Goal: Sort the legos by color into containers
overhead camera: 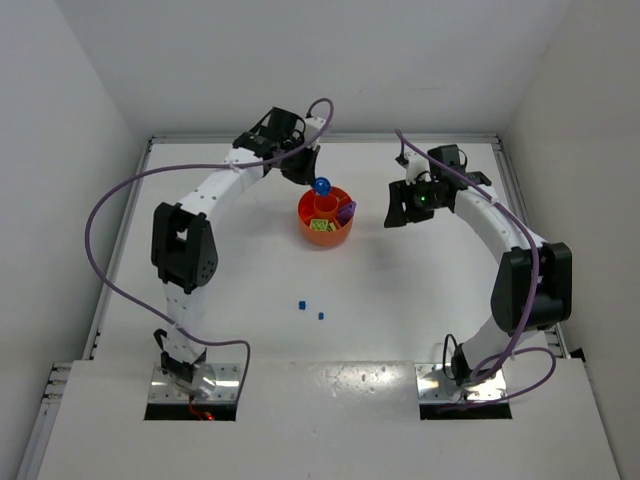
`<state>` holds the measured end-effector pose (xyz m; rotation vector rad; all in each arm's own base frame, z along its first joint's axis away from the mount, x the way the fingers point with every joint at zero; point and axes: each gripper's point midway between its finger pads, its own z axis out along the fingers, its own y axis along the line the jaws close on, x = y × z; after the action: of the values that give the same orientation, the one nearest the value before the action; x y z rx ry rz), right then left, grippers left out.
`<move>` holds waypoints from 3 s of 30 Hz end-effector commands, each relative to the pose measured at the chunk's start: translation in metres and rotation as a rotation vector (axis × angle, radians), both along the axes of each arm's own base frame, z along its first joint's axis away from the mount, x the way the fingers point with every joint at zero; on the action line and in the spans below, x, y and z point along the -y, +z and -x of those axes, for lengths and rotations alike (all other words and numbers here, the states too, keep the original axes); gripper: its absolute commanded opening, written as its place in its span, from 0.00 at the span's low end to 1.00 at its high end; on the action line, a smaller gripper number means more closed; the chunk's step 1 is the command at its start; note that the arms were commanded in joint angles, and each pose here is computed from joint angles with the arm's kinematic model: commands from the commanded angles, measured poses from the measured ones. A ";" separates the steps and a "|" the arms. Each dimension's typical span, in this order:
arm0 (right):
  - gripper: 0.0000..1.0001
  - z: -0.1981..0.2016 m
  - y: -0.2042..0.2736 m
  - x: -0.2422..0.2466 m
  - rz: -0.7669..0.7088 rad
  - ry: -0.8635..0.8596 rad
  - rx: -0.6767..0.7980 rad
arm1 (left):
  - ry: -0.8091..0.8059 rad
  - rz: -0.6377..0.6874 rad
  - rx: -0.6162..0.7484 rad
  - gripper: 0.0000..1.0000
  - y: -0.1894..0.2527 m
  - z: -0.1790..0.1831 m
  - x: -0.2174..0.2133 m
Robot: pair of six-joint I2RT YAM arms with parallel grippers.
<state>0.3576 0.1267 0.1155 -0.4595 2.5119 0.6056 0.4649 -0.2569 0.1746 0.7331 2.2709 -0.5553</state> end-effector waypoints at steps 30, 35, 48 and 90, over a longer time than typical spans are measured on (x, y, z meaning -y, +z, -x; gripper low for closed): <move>0.56 -0.007 0.009 -0.003 -0.021 0.015 0.046 | 0.000 -0.257 0.409 0.00 0.035 0.028 0.017; 0.56 -0.007 0.009 -0.003 -0.021 0.015 0.046 | 0.038 -0.306 0.430 0.00 0.033 0.023 0.011; 0.56 -0.007 0.009 -0.003 -0.021 0.015 0.046 | 0.064 -0.406 0.481 0.00 0.026 0.024 0.006; 0.56 0.127 -0.010 -0.165 -0.066 0.690 0.027 | 0.467 0.004 0.245 1.00 0.083 0.070 -0.147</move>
<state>0.2218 0.2675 0.1144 -1.2393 2.3034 1.0414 0.4126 -0.1116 0.2706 0.3130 2.0184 -0.1351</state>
